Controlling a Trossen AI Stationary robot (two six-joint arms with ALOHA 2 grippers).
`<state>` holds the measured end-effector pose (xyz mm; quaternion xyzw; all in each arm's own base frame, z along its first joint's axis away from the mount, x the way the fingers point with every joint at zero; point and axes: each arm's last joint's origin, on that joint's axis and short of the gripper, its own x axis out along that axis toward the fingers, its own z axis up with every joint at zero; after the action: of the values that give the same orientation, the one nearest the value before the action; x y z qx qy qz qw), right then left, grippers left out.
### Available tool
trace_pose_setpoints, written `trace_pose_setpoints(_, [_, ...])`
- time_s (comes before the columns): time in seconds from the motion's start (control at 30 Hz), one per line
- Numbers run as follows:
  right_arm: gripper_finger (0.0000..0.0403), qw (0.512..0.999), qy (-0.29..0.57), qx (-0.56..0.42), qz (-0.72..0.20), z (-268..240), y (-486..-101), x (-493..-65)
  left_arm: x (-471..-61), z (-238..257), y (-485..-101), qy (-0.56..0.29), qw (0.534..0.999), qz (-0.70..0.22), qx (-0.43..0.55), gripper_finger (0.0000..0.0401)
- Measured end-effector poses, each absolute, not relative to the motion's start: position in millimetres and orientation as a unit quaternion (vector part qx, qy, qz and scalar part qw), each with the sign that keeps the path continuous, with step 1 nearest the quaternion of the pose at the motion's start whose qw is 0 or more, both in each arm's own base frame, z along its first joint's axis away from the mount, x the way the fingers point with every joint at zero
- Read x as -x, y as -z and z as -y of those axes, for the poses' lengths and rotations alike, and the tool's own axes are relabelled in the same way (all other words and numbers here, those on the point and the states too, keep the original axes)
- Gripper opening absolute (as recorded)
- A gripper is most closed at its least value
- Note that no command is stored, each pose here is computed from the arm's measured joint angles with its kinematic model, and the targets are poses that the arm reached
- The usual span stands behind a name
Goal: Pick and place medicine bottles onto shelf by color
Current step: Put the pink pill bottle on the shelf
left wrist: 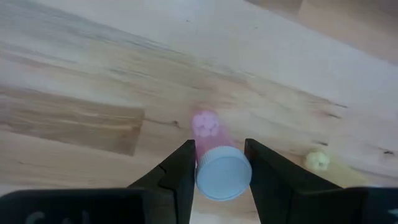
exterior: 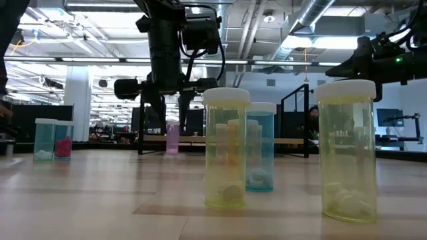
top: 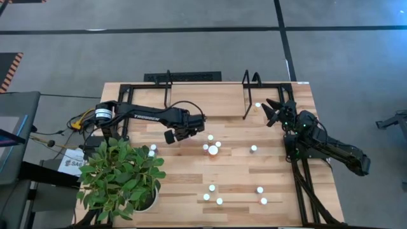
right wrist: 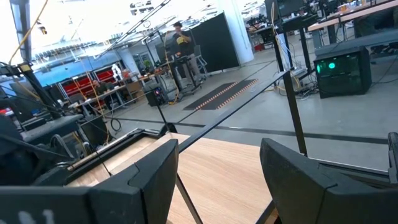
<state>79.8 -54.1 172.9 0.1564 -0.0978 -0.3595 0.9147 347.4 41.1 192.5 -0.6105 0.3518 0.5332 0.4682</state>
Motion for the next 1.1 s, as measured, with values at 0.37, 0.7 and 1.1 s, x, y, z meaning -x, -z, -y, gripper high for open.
trace_pose_setpoints(0.37, [0.0249, 0.915, 0.360, -0.156, 0.097, 54.1, -172.7, -79.8, -347.1, -40.1, -188.4, -0.522, 0.463, -0.359, 0.620, 0.0114])
trace_pose_setpoints(0.7, [0.0249, 0.915, 0.359, -0.156, 0.098, 54.1, -172.9, -79.8, -345.8, -39.4, -184.5, -0.516, 0.459, -0.366, 0.624, 0.0114])
trace_pose_setpoints(1.1, [0.0249, 0.915, 0.359, -0.156, 0.098, 54.0, -172.9, -79.8, -344.4, -39.8, -184.2, -0.525, 0.462, -0.365, 0.615, 0.0114])
